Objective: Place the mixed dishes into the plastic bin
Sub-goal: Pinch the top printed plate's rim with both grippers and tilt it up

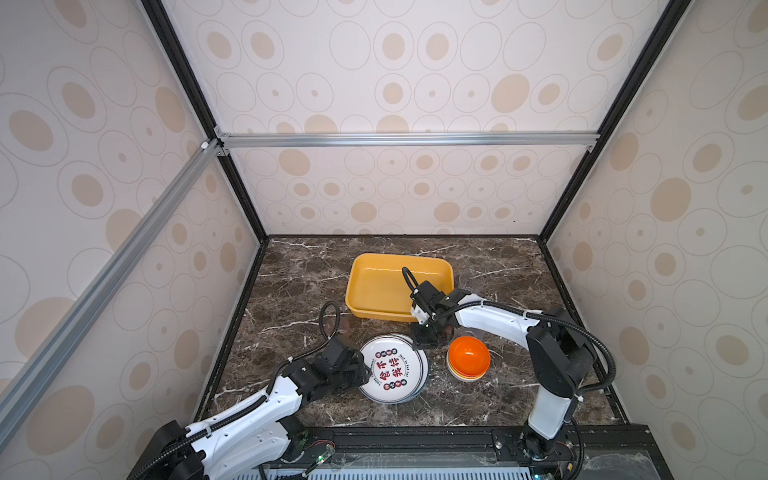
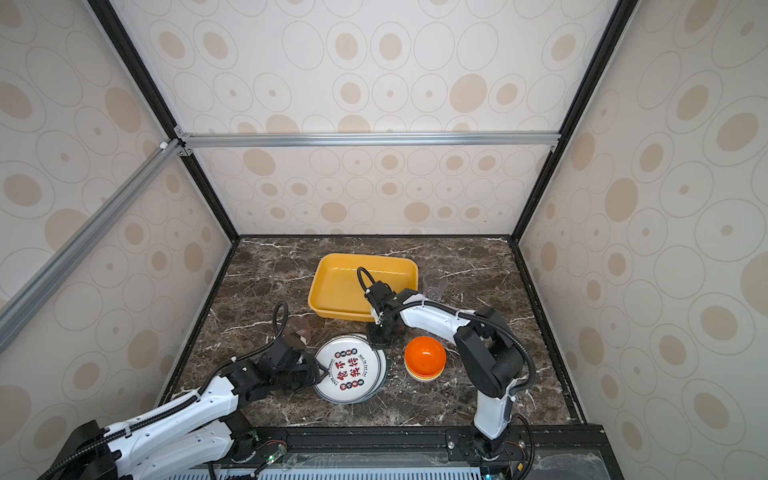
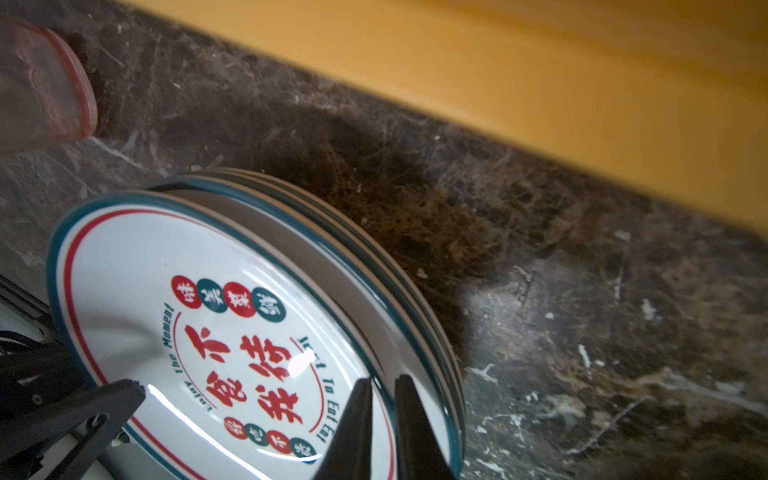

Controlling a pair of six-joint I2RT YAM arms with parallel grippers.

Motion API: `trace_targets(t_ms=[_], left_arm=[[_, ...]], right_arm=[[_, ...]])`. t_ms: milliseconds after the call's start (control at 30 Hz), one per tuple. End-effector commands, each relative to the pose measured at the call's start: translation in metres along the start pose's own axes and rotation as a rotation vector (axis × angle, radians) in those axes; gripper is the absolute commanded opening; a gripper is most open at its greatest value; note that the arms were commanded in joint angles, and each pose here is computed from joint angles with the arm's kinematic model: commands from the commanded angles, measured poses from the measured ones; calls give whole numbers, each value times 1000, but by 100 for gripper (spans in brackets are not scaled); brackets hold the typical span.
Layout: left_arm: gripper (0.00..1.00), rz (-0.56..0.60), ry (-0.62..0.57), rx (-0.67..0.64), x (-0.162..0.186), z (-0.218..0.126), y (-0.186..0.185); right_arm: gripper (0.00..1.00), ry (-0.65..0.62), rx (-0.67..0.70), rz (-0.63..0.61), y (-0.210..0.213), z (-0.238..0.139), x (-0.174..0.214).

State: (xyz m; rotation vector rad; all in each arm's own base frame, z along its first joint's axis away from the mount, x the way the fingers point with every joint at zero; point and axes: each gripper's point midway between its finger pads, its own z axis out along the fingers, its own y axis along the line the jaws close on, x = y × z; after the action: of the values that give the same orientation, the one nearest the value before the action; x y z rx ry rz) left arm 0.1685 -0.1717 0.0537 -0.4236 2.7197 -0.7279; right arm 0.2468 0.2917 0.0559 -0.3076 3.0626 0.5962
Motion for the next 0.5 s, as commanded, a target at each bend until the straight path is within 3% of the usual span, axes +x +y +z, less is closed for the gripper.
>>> trace_targets(t_ms=[0,467], left_arm=[[42,-17,-6,-32,2,-2,8],[24,-22,-18,-24,1,-8,8]], right_arm=[[13,31,-15,-8,8,6,6],[13,27,-15,-10,9,5,5]])
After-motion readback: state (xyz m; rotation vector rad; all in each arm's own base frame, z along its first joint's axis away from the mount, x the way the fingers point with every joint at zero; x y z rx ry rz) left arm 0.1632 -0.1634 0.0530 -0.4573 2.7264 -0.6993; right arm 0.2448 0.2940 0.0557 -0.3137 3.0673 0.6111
